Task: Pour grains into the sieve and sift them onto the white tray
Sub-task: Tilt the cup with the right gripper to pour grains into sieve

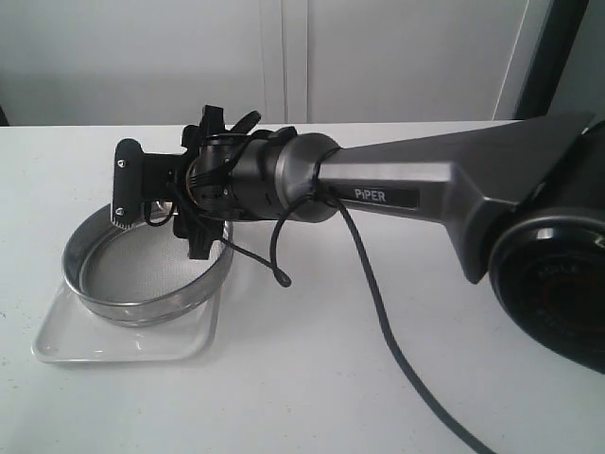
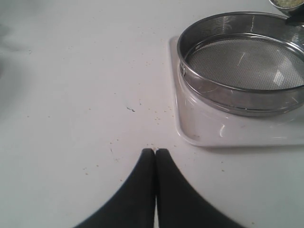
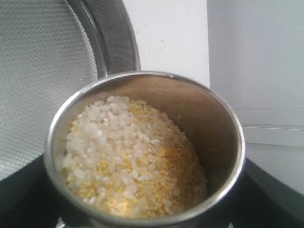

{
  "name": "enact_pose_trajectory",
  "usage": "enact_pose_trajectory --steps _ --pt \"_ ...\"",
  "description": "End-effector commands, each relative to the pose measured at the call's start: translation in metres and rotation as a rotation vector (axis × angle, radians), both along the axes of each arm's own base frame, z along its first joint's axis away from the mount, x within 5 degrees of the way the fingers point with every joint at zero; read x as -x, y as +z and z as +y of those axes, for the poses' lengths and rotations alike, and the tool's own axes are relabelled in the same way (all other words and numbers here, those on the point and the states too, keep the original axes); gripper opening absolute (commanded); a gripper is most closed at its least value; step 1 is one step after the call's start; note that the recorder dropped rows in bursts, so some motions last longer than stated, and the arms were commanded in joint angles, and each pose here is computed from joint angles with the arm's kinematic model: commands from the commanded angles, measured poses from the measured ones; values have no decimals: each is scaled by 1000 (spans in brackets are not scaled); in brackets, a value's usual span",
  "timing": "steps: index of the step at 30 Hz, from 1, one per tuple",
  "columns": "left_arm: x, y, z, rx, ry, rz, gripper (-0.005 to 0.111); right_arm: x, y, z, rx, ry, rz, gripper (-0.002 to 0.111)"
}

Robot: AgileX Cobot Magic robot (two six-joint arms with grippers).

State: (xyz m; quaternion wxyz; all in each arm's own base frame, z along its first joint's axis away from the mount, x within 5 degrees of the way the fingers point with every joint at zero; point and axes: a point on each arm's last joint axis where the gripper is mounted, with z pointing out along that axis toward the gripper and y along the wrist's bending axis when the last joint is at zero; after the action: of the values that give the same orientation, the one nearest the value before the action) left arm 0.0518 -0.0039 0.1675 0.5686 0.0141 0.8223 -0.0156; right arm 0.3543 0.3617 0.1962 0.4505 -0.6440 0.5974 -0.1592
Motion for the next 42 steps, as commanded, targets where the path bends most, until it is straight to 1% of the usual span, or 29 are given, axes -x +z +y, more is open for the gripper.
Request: enact_pose_trajectory --steps 1,6,14,17,20,25,32,42 --pt "0 -1 0 7 0 -1 0 -5 12 3 16 25 -62 0" --pt "0 -1 0 7 0 -1 0 -7 9 5 46 38 -87 0" --pt "0 -1 0 7 0 -1 0 -11 -6 6 207 126 -166 0" --pt "0 -1 0 7 0 -1 0 -9 -12 10 239 151 -182 0" --pt "0 -1 0 7 0 -1 0 -8 -11 11 232 157 -184 0" --pt "0 -1 0 7 0 -1 0 -5 -9 14 289 186 -240 0" --pt "0 -1 0 7 0 -1 0 -5 -9 14 278 172 -231 0" --pt "0 -1 0 7 0 -1 0 -8 -9 8 316 112 -233 0"
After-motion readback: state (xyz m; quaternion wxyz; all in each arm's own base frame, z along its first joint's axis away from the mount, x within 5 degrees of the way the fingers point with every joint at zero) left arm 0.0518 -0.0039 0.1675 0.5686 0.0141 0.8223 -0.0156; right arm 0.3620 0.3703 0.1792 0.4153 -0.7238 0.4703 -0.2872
